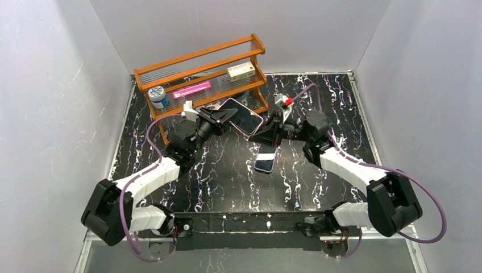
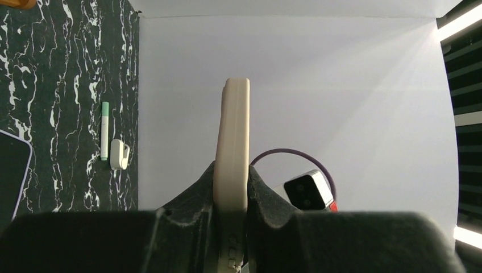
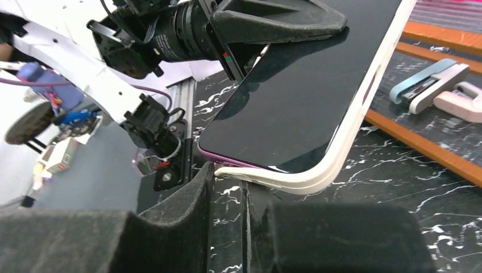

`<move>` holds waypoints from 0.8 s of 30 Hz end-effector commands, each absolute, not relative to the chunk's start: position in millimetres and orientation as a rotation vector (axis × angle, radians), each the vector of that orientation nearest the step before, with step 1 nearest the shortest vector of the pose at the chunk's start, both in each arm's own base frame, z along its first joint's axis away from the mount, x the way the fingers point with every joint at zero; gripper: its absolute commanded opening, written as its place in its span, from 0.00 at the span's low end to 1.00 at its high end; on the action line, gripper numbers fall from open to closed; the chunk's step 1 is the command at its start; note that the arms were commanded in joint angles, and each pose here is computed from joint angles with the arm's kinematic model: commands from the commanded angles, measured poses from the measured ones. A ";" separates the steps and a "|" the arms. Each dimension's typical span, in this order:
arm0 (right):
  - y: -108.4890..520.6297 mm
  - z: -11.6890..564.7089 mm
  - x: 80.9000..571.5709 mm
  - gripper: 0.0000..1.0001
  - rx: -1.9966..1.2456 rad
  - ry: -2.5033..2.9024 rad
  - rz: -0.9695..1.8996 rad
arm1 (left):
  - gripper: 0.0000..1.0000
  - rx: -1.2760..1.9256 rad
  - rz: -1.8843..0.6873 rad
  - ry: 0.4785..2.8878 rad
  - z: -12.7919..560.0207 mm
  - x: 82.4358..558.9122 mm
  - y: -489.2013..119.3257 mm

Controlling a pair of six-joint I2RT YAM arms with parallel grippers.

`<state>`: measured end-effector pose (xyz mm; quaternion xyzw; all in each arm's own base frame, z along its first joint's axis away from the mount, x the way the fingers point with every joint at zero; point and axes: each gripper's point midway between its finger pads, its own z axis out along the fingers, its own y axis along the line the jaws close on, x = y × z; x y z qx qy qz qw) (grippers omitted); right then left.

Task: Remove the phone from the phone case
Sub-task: Remove the phone case from the phone.

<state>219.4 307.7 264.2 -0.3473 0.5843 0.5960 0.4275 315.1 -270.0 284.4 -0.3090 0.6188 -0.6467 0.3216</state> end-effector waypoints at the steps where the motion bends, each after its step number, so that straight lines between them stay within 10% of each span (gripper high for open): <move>1: 315.9 294.0 237.6 0.01 -1.007 1.204 1.237 | 0.00 -0.629 -1.788 1.736 293.2 290.3 -293.2; 5: 310.9 289.2 244.7 0.01 -0.976 1.231 1.171 | 0.00 -0.571 -1.758 1.715 297.7 296.4 -277.6; 10: 299.7 282.0 243.5 0.55 -0.891 1.341 1.154 | 0.00 -0.448 -1.666 1.746 293.7 303.3 -261.1; 16: 269.8 283.9 235.4 0.88 -0.716 1.426 1.073 | 0.00 -0.228 -1.578 1.792 290.9 301.6 -251.0; 24: 257.4 283.7 208.0 0.97 -0.837 1.422 1.032 | 0.00 0.111 -1.558 1.832 300.6 284.7 -260.7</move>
